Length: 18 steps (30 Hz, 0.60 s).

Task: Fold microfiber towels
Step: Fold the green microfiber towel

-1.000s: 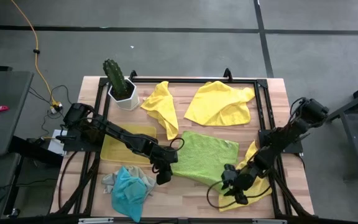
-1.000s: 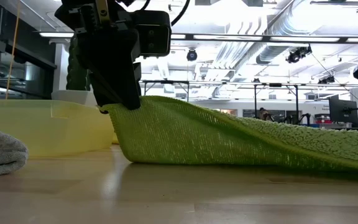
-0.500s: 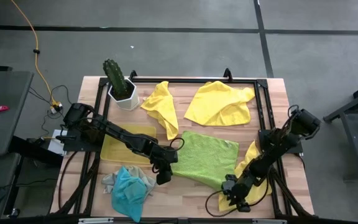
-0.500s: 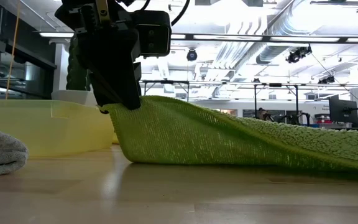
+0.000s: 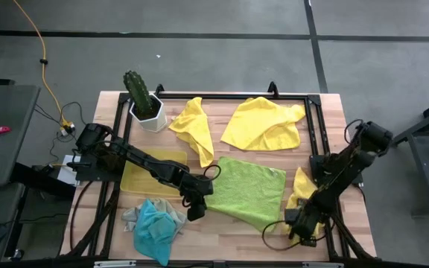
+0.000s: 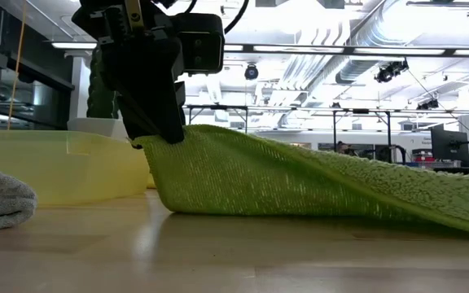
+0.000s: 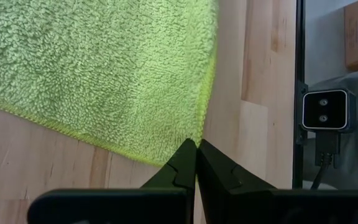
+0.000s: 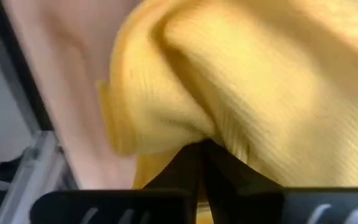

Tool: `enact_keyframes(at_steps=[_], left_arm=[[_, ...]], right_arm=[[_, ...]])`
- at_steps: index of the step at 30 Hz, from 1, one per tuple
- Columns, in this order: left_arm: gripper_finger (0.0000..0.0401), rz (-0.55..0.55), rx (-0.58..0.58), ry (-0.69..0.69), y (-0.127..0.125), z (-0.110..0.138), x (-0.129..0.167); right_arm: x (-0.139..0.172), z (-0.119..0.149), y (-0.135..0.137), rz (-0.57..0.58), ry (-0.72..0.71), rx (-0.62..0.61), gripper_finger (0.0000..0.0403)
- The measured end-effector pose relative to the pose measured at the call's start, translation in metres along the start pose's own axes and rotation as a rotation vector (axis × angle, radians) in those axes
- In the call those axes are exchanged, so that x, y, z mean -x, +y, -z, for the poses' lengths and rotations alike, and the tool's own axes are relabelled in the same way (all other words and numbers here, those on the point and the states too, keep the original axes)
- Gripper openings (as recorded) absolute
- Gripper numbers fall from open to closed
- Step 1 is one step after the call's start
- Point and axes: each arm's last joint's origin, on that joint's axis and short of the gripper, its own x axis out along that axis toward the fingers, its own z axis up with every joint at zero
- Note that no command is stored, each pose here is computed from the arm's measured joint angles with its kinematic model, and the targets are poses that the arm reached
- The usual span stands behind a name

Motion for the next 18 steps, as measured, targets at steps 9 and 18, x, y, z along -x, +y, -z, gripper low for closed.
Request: enact_keyframes(at_steps=[9,18], left_arm=[[0.0000,0.000,0.000,0.000,0.000,0.000,0.000],[0.0000,0.000,0.000,0.000,0.000,0.000,0.000]], right_arm=[[0.044,0.004,0.006,-0.136,-0.178,0.024,0.0031],[0.048,-0.032,0.016,-0.254,-0.428,0.164,0.0159]])
